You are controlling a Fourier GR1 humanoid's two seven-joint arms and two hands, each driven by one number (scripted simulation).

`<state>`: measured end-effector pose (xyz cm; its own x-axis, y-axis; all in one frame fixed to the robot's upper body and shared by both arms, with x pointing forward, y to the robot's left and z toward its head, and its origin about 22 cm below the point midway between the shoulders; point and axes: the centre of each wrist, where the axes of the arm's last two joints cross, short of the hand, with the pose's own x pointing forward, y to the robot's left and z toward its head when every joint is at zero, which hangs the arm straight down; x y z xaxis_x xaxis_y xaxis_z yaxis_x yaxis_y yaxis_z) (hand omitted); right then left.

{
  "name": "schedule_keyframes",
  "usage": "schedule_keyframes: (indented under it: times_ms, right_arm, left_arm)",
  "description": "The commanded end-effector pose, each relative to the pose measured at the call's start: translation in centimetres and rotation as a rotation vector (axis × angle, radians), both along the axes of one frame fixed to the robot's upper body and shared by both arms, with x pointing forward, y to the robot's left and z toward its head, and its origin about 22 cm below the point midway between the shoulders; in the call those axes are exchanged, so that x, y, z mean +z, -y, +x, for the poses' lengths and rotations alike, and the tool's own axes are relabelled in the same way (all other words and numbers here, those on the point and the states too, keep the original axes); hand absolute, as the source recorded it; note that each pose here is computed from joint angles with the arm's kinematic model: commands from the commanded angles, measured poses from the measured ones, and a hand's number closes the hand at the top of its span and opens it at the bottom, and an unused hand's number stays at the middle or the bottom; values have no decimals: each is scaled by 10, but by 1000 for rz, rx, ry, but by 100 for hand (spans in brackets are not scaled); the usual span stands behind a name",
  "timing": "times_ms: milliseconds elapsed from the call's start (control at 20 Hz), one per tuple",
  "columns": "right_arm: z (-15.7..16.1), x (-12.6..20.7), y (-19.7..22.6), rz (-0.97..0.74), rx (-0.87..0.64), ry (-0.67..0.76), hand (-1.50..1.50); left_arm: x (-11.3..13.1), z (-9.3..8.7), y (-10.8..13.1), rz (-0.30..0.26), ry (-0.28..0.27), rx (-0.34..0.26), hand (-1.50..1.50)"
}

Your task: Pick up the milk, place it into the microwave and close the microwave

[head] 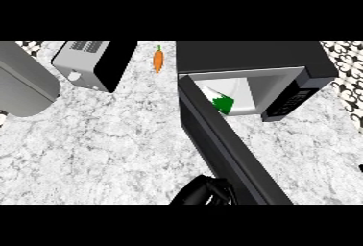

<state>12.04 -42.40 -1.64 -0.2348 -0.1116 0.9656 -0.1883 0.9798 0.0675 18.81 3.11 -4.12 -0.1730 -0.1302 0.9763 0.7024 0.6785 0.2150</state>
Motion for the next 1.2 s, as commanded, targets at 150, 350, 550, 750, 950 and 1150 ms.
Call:
schedule_keyframes:
  times_ms: [150, 350, 550, 750, 950, 1150]
  right_arm:
    - [21, 34, -16, 78, 219, 123, -150]
    - [32, 53, -29, 63, 281, 128, -150]
    - [34, 65, -36, 57, 339, 125, -150]
    - [39, 80, -41, 55, 369, 136, -150]
    - [44, 90, -44, 50, 376, 130, -150]
    - [44, 97, -44, 39, 398, 124, -150]
  left_arm:
    - [9, -6, 28, 32, 12, 7, 150]
    - [23, 8, 36, 12, 60, 56, 150]
    - [25, 17, 39, 25, 87, 120, 150]
    - [40, 40, 40, -37, 108, 236, 150]
    - [54, 59, 44, -60, 140, 308, 150]
    - [68, 83, 47, -61, 172, 379, 150]
